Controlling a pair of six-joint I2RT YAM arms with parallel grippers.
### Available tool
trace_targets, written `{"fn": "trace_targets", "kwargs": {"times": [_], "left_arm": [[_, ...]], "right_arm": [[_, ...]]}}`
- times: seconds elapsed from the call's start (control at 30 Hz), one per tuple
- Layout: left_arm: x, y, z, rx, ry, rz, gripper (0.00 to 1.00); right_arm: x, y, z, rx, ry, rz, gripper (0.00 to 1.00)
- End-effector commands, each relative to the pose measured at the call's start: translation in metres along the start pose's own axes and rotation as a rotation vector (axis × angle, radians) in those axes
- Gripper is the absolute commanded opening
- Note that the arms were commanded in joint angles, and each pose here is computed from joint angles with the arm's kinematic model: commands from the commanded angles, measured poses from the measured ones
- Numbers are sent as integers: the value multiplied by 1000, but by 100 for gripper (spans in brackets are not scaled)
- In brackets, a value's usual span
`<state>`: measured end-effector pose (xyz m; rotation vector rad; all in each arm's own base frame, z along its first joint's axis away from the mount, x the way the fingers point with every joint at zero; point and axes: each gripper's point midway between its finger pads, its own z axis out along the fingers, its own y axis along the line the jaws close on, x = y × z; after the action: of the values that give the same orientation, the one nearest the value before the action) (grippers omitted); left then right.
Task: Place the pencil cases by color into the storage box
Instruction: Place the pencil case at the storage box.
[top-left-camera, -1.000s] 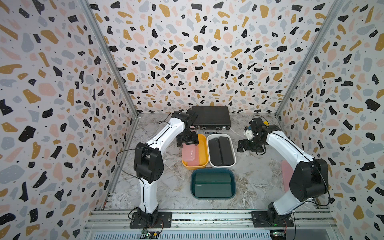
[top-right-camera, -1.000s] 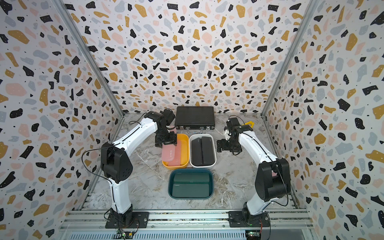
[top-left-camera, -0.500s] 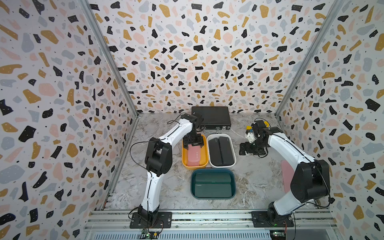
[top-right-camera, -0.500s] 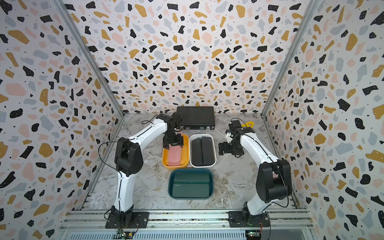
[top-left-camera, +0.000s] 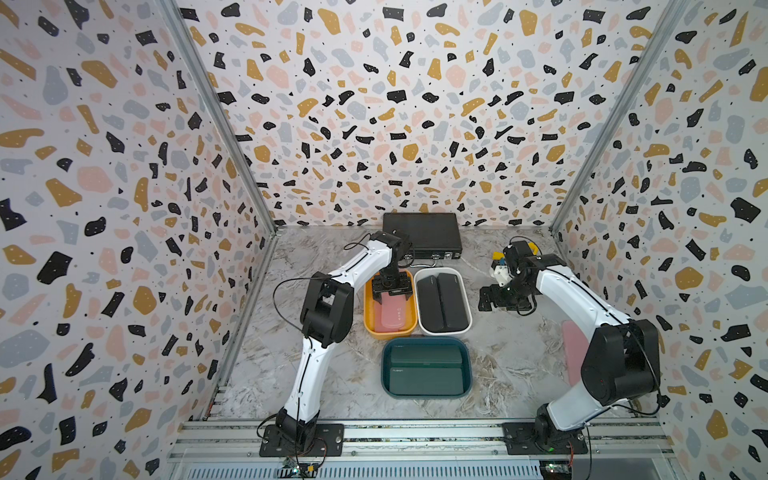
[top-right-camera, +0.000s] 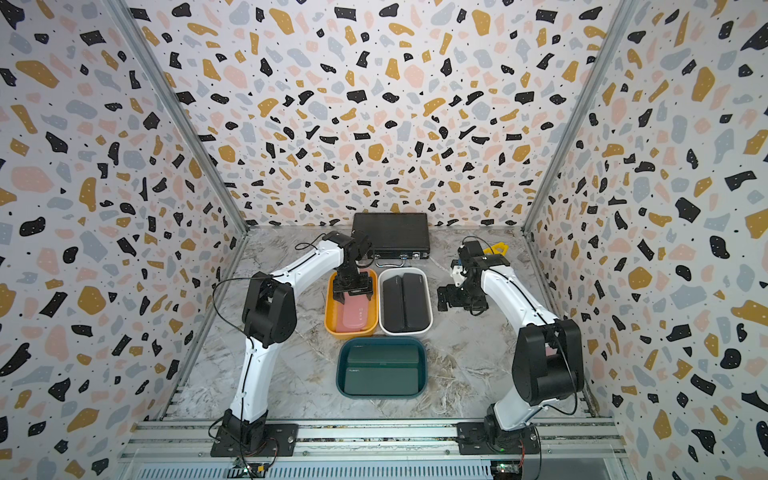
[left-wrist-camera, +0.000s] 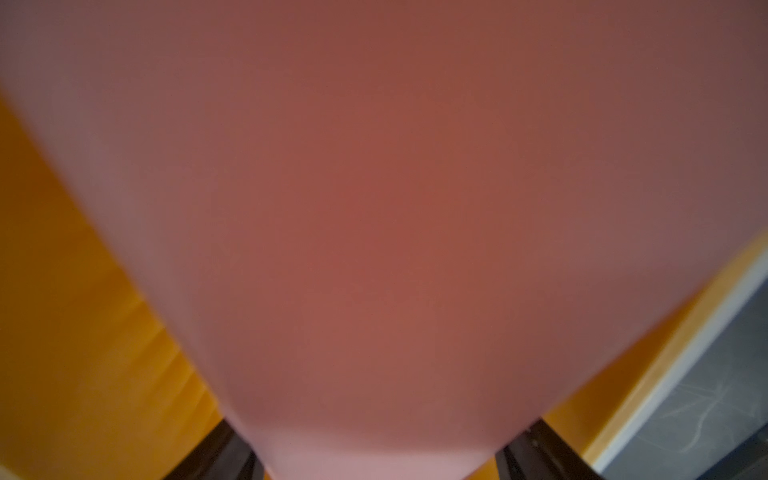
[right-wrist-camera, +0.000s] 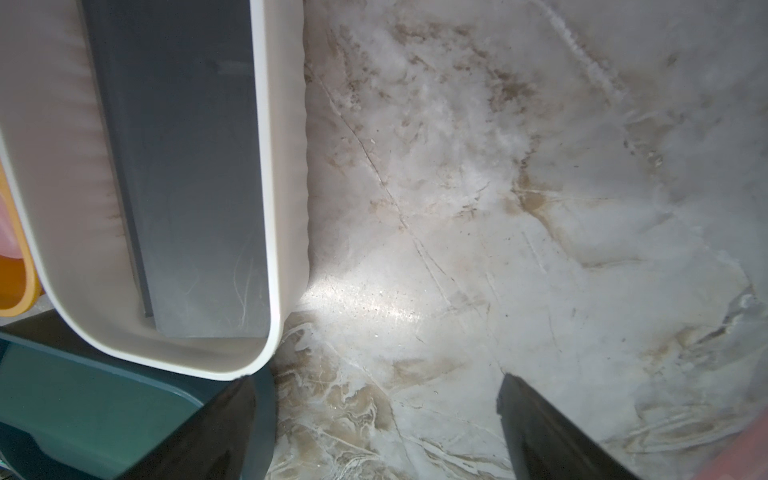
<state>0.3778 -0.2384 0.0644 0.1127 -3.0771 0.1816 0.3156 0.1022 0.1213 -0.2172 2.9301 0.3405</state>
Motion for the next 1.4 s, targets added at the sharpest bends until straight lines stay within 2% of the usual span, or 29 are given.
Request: {"fn": "trace_targets", "kwargs": {"times": [0.0, 0.2, 0.5, 0.83, 1.37], "left_arm": [[3, -3, 4, 1, 24, -8, 79], [8, -1, 7, -7, 44, -11, 79], [16, 3, -11, -17, 19, -7, 79], [23, 3, -16, -22, 20, -4, 79], [23, 0, 8, -29, 70, -7, 80]], "right_arm": [[5, 1, -3, -13, 11, -5, 96], [5, 2, -1, -19, 12, -4, 96], [3, 4, 0, -36, 1, 1, 96], [4, 6, -1, -44, 0, 1, 96], [3, 5, 4, -45, 13, -4, 96]]}}
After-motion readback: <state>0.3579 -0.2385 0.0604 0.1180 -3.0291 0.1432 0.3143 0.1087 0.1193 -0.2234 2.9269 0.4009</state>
